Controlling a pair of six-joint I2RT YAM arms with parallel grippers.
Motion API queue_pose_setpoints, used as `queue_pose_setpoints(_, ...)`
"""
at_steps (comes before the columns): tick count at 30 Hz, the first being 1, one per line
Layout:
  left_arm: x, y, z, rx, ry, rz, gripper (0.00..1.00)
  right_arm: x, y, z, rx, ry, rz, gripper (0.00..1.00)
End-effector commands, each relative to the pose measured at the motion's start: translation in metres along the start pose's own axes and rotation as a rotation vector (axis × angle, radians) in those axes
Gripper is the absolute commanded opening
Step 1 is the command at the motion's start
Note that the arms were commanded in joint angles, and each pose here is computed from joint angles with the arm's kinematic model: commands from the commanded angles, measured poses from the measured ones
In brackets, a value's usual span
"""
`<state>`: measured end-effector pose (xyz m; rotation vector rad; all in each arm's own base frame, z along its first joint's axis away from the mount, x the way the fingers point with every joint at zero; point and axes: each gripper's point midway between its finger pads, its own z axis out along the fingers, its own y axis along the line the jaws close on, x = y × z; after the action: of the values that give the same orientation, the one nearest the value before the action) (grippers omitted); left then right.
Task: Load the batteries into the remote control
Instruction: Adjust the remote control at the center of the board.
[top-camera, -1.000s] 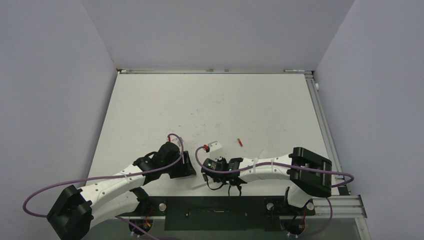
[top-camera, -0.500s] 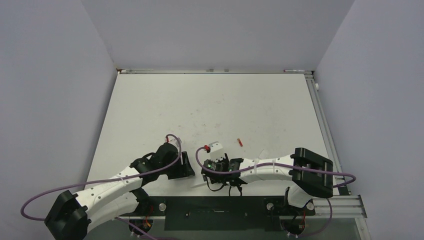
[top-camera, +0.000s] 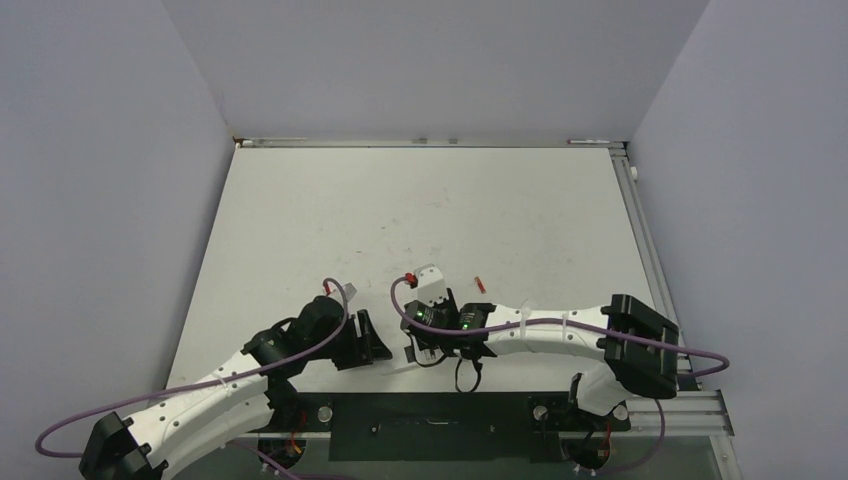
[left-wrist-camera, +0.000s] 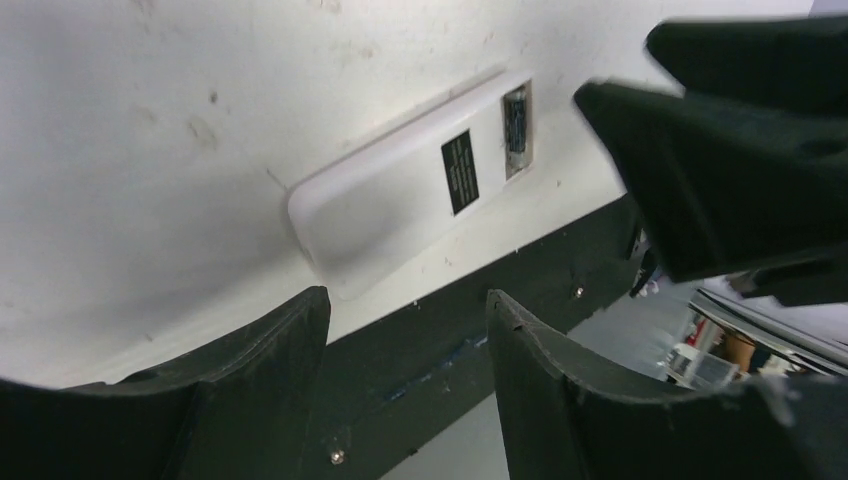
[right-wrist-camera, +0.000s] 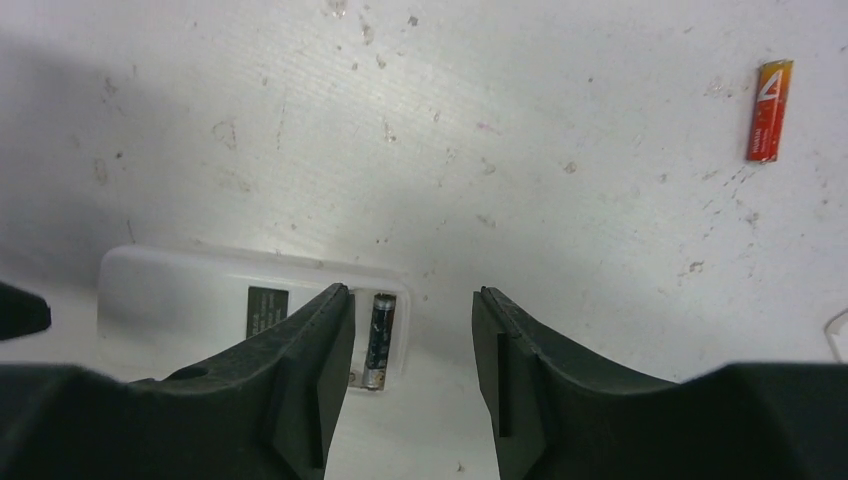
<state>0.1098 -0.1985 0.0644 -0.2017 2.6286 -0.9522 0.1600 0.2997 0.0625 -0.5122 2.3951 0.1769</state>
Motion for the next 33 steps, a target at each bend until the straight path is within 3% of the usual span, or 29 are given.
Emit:
queue_pose_setpoints(1,0.021,-0.016,-0.001,0.098,0.072,-0.101,0.55,-0.040,-0.002,-0.003,-0.003,-0.076,0.000,0.46)
queue_pose_setpoints(7,0.040,-0.036,0.003,0.178,0.098,-0.132,0.55,-0.049,-0.009,0.010,-0.018,-0.072,0.010,0.42)
queue_pose_setpoints(14,0.048,-0.042,0.022,0.149,0.096,-0.126,0.54,-0.049,-0.012,0.028,-0.057,-0.031,0.014,0.39)
queue_pose_setpoints(27,0.032,-0.027,0.046,0.058,0.001,-0.110,0.53,-0.011,-0.010,0.048,-0.146,0.082,-0.013,0.09)
queue_pose_setpoints(33,0.020,-0.015,0.047,-0.008,-0.062,-0.075,0.52,0.011,-0.003,0.045,-0.179,0.114,-0.020,0.09)
